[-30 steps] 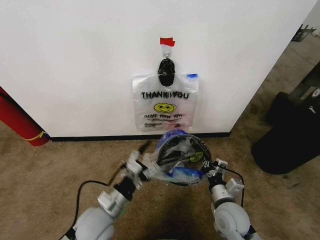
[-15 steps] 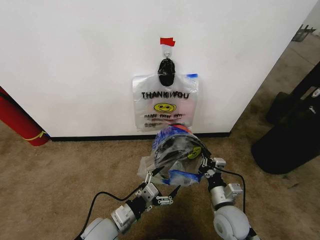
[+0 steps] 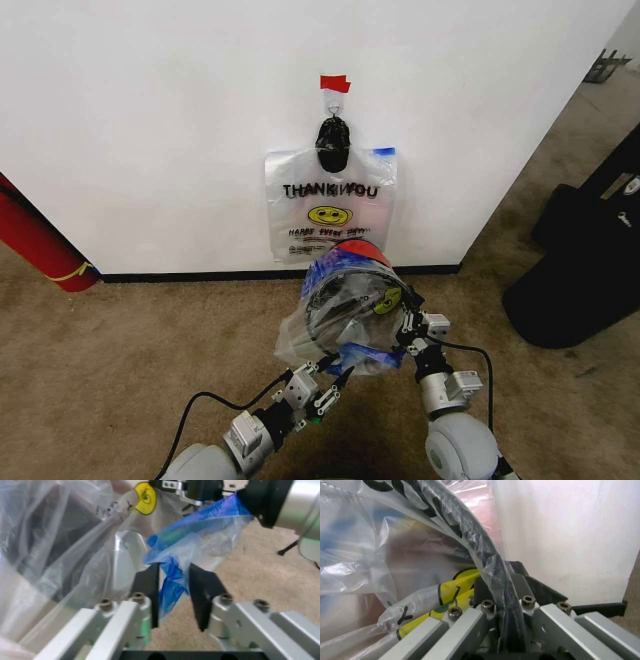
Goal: Pick up the garbage bag from the wall and place it over the trash bin.
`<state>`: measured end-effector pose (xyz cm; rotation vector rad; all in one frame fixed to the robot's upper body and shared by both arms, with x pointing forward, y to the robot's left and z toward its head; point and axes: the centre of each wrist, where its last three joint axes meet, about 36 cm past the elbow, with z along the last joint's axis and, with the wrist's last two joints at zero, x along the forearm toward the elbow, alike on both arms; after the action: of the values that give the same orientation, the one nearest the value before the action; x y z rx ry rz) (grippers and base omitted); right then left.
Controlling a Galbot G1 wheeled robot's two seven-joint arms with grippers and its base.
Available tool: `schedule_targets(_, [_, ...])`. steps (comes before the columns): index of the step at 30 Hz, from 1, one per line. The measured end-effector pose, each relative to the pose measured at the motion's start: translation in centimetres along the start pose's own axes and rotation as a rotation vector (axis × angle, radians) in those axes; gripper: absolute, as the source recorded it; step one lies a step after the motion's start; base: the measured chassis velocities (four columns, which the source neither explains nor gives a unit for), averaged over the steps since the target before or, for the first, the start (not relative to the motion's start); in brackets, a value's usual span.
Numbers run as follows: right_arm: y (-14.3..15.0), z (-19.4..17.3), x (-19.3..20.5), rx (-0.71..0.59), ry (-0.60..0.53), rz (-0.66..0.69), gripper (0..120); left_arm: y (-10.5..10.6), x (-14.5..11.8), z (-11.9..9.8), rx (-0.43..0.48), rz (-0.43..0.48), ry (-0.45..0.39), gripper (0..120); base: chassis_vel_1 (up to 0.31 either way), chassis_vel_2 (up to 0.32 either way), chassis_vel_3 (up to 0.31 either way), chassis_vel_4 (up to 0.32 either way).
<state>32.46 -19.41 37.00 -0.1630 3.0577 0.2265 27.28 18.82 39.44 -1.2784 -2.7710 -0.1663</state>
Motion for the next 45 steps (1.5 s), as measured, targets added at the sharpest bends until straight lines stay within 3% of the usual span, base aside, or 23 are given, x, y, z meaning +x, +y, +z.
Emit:
schedule_targets(5, [0.1,-0.3,-0.1,-0.011,-0.005,0.017,0,0.0,0.3,0.6,-0.025,0.042,-0.025,0,0.000,0.000,0.000,0.000])
schedule_targets(8, [0.1,-0.5,-0.2,-0.031,0.004,0.035,0,0.3,0.5,1.0,-0.057,0.089,-0.042,0,0.000,0.000,0.000,0.000])
schedule_targets(11, [0.4,-1.7,-0.2,-0.140,0.067,0.090,0,1.8,1.0,1.9,-0.152,0.227,-0.052,0,0.000,0.000,0.000,0.000])
schedule_targets(13, [0.4,-1.9,-0.2,-0.158,0.080,0.099,0,2.1,1.1,2.0,-0.172,0.241,-0.052,0,0.000,0.000,0.000,0.000])
schedule_targets(17, [0.9,-4.3,0.1,-0.333,0.240,0.169,0,5.2,1.0,4.0,-0.473,0.321,-0.017,0,0.000,0.000,0.000,0.000])
schedule_targets(26, [1.3,-8.2,1.3,-0.455,0.399,0.165,0,9.3,0.5,6.2,-0.729,0.251,0.065,0,0.000,0.000,0.000,0.000])
schedule_targets(33, [1.2,-9.5,1.6,-0.456,0.432,0.161,0,11.7,0.9,7.0,-0.790,0.229,0.120,0,0.000,0.000,0.000,0.000])
schedule_targets(38, [1.2,-9.8,1.4,-0.463,0.436,0.159,0,12.4,1.1,7.3,-0.790,0.236,0.114,0,0.000,0.000,0.000,0.000])
schedule_targets(40, [1.2,-9.8,1.2,-0.466,0.433,0.156,0,12.5,1.3,7.2,-0.758,0.264,0.079,0,0.000,0.000,0.000,0.000])
schedule_targets(43, [0.8,-8.5,0.6,-0.460,0.420,0.151,0,12.9,1.2,7.0,-0.664,0.348,-0.043,3,0.000,0.000,0.000,0.000])
schedule_targets(45, [0.7,-8.3,0.5,-0.459,0.415,0.151,0,13.0,1.2,6.8,-0.650,0.359,-0.061,7,0.000,0.000,0.000,0.000])
